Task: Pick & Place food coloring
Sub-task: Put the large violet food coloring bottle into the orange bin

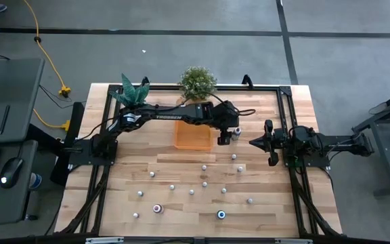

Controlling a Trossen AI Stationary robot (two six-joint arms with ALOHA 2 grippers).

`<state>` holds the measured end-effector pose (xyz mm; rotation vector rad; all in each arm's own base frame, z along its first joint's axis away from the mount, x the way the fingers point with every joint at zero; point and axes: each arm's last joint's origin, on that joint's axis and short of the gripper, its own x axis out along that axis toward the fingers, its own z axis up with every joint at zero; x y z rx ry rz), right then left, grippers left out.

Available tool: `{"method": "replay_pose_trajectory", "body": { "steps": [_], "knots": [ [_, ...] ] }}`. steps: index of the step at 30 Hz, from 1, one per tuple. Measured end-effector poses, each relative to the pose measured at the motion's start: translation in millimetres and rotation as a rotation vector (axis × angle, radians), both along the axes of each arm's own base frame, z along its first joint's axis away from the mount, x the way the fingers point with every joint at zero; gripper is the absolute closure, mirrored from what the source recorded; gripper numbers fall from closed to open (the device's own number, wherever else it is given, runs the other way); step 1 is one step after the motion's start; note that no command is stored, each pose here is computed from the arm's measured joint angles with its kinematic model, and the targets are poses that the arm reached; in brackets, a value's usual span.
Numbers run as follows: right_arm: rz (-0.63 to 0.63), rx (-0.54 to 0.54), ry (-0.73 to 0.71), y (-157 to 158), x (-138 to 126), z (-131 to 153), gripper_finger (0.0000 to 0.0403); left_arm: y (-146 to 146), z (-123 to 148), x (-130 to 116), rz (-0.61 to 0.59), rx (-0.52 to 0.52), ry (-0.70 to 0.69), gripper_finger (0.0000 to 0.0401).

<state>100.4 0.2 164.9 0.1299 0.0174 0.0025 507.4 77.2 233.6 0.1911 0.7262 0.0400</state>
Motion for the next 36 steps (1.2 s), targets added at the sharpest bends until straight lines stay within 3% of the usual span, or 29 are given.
{"method": "replay_pose_trajectory", "body": {
  "steps": [6, 11, 17, 20, 28, 36],
  "knots": [
    [0.000, 0.000, 0.000, 0, 0, 0, 0.0402, 2, 0, 0, -0.045, -0.046, -0.008, 0.0099],
    [0.000, 0.000, 0.000, 0, 0, 0, 0.0402, 0, 2, 1, -0.114, -0.101, -0.035, 0.0096],
    [0.000, 0.000, 0.000, 0, 0, 0, 0.0402, 9, -15, 4, -0.075, -0.085, -0.011, 0.0096],
    [0.000, 0.000, 0.000, 0, 0, 0, 0.0402, 12, -17, 11, -0.076, -0.074, -0.065, 0.0096],
    [0.000, 0.000, 0.000, 0, 0, 0, 0.0402, 13, -21, 10, -0.086, -0.111, -0.053, 0.0099],
    [0.000, 0.000, 0.000, 0, 0, 0, 0.0402, 14, -22, 9, -0.085, -0.114, -0.044, 0.0142]
  ]
}}
